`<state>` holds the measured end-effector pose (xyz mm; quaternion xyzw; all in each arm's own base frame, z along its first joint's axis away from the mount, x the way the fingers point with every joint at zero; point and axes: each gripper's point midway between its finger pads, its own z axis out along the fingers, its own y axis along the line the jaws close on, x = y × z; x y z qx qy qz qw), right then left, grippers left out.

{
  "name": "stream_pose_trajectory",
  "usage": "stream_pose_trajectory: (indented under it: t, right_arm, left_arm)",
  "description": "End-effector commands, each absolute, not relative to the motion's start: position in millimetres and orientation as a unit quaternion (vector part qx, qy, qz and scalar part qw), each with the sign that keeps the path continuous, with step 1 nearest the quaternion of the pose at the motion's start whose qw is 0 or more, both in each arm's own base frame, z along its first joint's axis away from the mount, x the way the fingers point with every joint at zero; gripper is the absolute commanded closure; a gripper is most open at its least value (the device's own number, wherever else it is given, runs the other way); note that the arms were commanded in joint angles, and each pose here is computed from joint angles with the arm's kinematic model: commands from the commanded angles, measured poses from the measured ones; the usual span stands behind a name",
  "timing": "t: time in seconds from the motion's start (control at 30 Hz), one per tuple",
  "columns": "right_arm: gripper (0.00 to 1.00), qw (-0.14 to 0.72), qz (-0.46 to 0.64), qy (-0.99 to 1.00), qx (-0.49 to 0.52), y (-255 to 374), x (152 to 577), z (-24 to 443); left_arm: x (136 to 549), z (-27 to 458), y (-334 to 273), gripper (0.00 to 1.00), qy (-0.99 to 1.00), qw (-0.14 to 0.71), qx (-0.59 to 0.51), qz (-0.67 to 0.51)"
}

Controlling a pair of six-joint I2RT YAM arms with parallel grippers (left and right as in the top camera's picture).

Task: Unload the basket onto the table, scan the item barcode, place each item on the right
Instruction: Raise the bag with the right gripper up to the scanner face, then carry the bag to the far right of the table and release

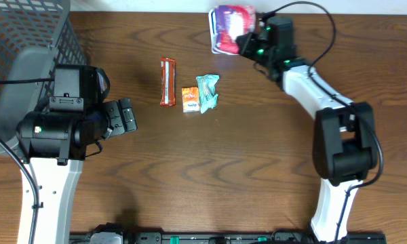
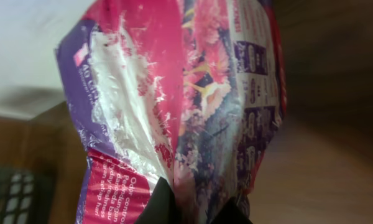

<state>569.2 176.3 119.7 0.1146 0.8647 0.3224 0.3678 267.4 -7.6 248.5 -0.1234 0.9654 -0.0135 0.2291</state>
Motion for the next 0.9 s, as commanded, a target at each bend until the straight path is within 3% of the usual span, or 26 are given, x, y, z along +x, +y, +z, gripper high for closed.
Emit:
stream_pose_trajectory:
  t: [0.0,0.27,0.4,0.67,0.83,0.87]
  right_arm:
    - [0.99,0.403,0.291,0.85,0.173,84,577,172]
    - [0.99,0.302,0.185,0.858,0.373,-104,515,123]
    - [0.99,0.29,0.127,0.84,0.441,-168,487,111]
    - [0.99,0.301,0.07,0.762,0.568,-243,457,109]
    - [0.99,0.327,0.074,0.718,0.61,-255,463,118]
    - [0.92,0.34,0.074,0.716,0.606,-258,467,122]
  left_arm:
    - [267,250,-7,0.02,0.964,0.23,-0.13,-0.014]
    - [267,250,-7,0.02,0.964,0.23,-0.13,-0.014]
    - [267,250,-7,0.02,0.964,0.231,-0.13,-0.014]
    - [267,250,-7,0.02,0.964,0.23,-0.13,-0.014]
    - [267,250,-7,0.02,0.964,0.231,-0.13,-0.014]
    - [267,250,-7,0.02,0.964,0.231,-0.13,-0.014]
